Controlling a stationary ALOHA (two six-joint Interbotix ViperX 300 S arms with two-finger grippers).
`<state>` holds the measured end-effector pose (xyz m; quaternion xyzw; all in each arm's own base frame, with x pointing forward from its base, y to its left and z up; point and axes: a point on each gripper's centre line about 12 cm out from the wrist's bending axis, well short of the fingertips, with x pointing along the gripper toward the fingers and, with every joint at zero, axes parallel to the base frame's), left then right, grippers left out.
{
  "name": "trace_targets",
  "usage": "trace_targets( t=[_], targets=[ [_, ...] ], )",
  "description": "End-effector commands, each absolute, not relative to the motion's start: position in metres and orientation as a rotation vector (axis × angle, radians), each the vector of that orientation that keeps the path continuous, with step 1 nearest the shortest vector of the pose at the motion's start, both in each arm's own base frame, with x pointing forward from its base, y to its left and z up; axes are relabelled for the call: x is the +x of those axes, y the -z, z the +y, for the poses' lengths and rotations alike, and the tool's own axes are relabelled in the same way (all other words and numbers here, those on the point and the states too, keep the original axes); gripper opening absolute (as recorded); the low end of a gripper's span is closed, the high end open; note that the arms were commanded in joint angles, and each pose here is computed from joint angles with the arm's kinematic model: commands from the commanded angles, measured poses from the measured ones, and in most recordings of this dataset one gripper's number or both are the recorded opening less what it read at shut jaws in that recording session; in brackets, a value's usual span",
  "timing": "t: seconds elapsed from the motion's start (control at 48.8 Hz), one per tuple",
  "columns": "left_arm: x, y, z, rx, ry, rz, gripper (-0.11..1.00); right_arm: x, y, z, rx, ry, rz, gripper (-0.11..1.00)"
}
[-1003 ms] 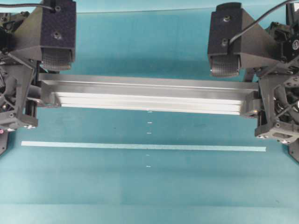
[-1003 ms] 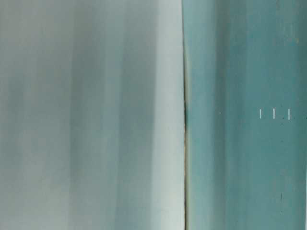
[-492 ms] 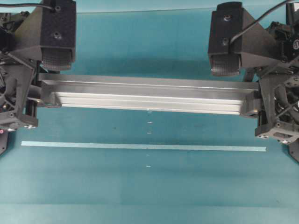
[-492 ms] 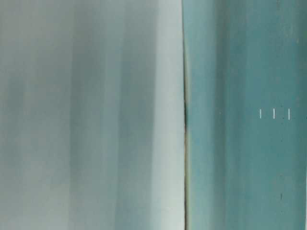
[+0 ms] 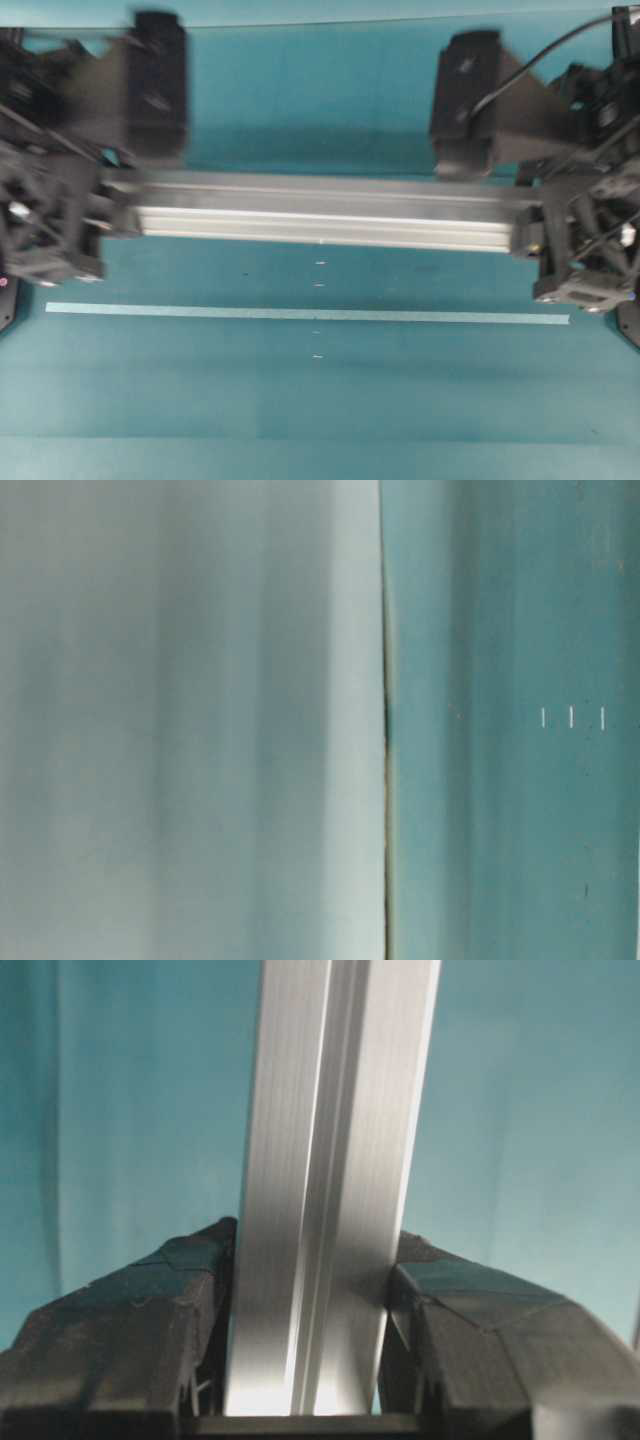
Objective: Lift the metal rail with both hands and move it towards you.
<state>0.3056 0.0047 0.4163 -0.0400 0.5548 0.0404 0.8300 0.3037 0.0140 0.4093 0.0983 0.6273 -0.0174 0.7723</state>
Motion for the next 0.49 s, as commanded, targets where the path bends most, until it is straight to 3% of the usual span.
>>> trace_targets(
  t=[0.0,0.266,0.471],
  targets=[
    [0.308,-0.412,0.015,-0.119,-0.130,1.129,0.31,0.307,-0.402,0.013,0.262,0.069,1.333,0.40],
    [0.313,-0.346,0.014,-0.113,-0.124,1.144,0.31,0.309,-0.342,0.012,0.242,0.059,1.353,0.40],
    [0.317,-0.320,0.015,-0.109,-0.123,1.171,0.31,0.308,-0.307,0.010,0.220,0.064,1.343,0.40]
  ],
)
